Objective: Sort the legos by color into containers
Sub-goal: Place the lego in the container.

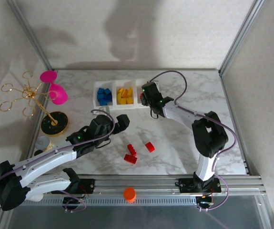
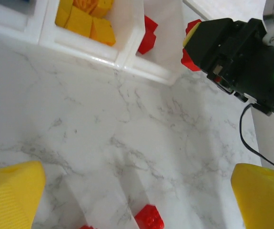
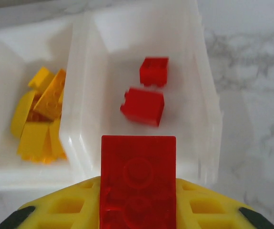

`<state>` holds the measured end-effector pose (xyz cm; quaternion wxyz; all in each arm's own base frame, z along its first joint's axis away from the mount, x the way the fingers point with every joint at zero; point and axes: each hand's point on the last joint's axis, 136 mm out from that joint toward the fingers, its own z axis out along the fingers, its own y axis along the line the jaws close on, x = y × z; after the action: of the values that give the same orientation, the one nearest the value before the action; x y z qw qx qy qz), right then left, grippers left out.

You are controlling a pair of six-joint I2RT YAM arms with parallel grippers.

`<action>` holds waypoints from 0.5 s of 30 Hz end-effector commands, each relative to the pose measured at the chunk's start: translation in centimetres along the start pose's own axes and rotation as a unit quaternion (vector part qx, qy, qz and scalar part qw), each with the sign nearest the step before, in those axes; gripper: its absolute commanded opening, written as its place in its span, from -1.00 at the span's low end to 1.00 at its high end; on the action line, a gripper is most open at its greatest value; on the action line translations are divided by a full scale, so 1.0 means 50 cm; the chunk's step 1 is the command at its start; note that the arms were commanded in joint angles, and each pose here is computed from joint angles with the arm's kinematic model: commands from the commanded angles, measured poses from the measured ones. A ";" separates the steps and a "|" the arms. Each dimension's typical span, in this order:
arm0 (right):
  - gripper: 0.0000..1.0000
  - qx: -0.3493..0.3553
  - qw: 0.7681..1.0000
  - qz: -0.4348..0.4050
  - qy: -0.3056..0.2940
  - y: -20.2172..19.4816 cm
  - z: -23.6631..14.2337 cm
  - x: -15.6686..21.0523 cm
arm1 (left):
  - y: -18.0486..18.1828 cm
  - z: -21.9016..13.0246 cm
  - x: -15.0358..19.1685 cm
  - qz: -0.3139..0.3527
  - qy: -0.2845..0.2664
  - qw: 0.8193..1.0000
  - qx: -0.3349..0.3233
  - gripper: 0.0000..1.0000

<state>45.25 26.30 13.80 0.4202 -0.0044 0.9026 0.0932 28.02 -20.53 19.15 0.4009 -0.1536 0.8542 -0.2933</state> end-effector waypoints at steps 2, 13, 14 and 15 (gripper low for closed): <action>-0.39 0.009 1.000 -0.022 0.001 -0.009 0.060 -0.031 | -0.020 0.014 -0.047 0.006 -0.021 1.000 0.005 0.99; 0.07 0.018 0.999 -0.046 -0.002 -0.005 0.133 -0.098 | -0.035 0.044 -0.052 -0.004 -0.002 1.000 0.022 0.99; 0.11 0.010 0.999 -0.046 -0.006 0.001 0.123 -0.103 | -0.034 0.042 -0.051 -0.004 -0.002 1.000 0.023 0.99; 0.15 0.001 0.999 -0.045 -0.009 0.004 0.110 -0.107 | -0.032 0.039 -0.051 -0.005 -0.002 1.000 0.022 0.99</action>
<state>53.10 27.22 12.02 0.4213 -0.0361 0.9041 0.0609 30.80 -20.79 18.68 0.3919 -0.1579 0.8589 -0.2893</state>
